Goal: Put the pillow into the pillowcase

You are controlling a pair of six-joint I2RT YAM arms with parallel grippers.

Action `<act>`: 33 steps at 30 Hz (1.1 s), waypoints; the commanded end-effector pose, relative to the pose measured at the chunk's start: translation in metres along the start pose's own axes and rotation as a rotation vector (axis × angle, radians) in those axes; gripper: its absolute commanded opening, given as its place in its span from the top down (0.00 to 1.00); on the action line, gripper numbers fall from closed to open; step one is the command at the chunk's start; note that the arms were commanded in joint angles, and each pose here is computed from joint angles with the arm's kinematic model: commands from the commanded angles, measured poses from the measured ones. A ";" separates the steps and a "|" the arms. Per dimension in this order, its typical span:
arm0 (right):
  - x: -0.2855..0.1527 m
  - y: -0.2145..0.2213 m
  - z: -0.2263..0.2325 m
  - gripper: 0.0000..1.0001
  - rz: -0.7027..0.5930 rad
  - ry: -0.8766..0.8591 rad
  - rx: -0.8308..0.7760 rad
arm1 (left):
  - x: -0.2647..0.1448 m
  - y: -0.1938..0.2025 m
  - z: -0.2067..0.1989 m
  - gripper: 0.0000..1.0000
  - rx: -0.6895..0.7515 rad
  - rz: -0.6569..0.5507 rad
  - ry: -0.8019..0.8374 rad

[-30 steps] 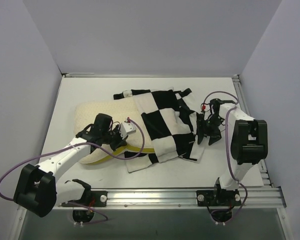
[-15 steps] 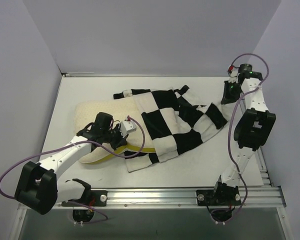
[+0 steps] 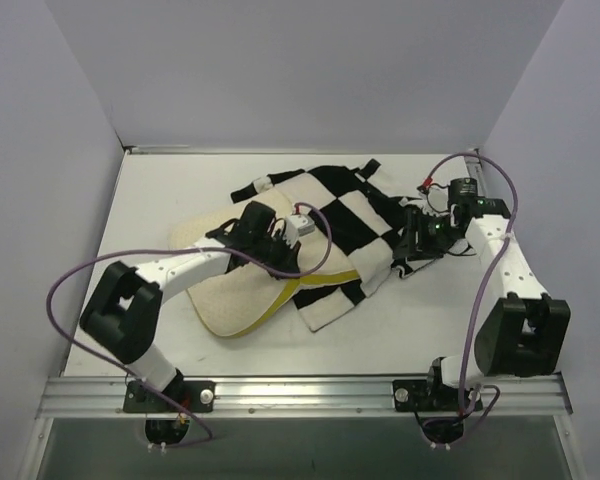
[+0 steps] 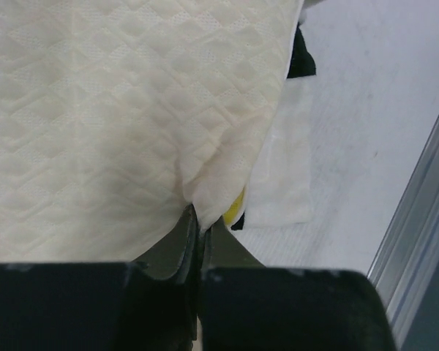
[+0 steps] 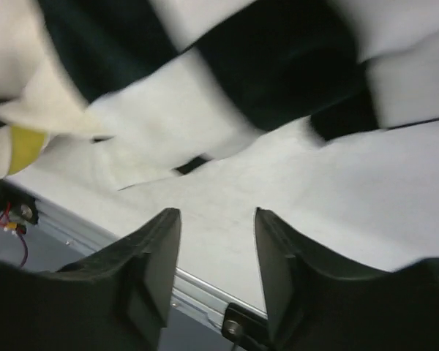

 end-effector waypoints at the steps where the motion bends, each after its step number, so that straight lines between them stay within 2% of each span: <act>1: -0.003 0.046 0.052 0.53 -0.041 -0.151 -0.053 | 0.017 -0.069 0.000 1.00 -0.080 -0.177 0.058; 2: 0.017 0.055 0.041 0.45 -0.064 -0.123 -0.067 | 0.020 -0.074 0.002 1.00 -0.087 -0.187 0.065; 3: 0.025 0.052 0.029 0.33 -0.124 -0.039 -0.076 | 0.023 -0.078 0.004 1.00 -0.090 -0.192 0.067; 5: 0.048 0.053 0.024 0.31 -0.181 -0.022 -0.097 | 0.028 -0.081 0.008 1.00 -0.099 -0.196 0.072; 10: 0.083 0.026 0.004 0.35 -0.280 0.128 -0.125 | 0.024 -0.079 0.008 1.00 -0.090 -0.190 0.074; 14: 0.085 -0.006 0.015 0.39 -0.366 0.125 -0.136 | 0.016 -0.067 0.005 1.00 -0.075 -0.165 0.065; 17: 0.085 -0.020 0.028 0.48 -0.376 0.107 -0.149 | 0.012 -0.062 0.007 1.00 -0.081 -0.161 0.053; 18: 0.086 -0.022 0.033 0.57 -0.373 0.100 -0.173 | 0.013 -0.058 0.006 1.00 -0.084 -0.153 0.054; 20: 0.084 -0.023 0.040 0.81 -0.334 0.092 -0.184 | 0.012 -0.058 0.008 1.00 -0.083 -0.157 0.042; 21: 0.083 -0.020 0.044 1.00 -0.308 0.086 -0.194 | 0.012 -0.059 0.009 1.00 -0.083 -0.159 0.039; 23: 0.074 0.002 0.060 1.00 -0.214 0.025 -0.252 | 0.012 -0.062 0.012 1.00 -0.085 -0.164 0.027; 26: 0.063 0.068 0.100 1.00 0.008 -0.134 -0.433 | 0.013 -0.076 0.017 1.00 -0.088 -0.201 0.019; 27: 0.057 0.097 0.118 1.00 0.124 -0.247 -0.495 | 0.013 -0.081 0.020 1.00 -0.088 -0.212 0.013; 28: 0.051 0.131 0.124 1.00 0.244 -0.265 -0.537 | 0.015 -0.090 0.023 1.00 -0.094 -0.233 0.007; 29: 0.044 0.144 0.134 1.00 0.295 -0.306 -0.593 | 0.016 -0.093 0.027 1.00 -0.100 -0.245 -0.004; 31: 0.036 0.170 0.139 1.00 0.418 -0.332 -0.600 | 0.015 -0.104 0.033 1.00 -0.133 -0.290 -0.020; 33: 0.032 0.167 0.143 1.00 0.437 -0.345 -0.569 | 0.011 -0.117 0.040 1.00 -0.144 -0.347 -0.049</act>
Point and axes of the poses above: each gripper's point midway between its finger pads, its own x axis out along the fingers, its own z axis along the line the jaws close on, y = z × x, the point moved 2 cm from there along -x, back along the fingers, and after that the axes turned 15 degrees about x, right-handed, at the moved point
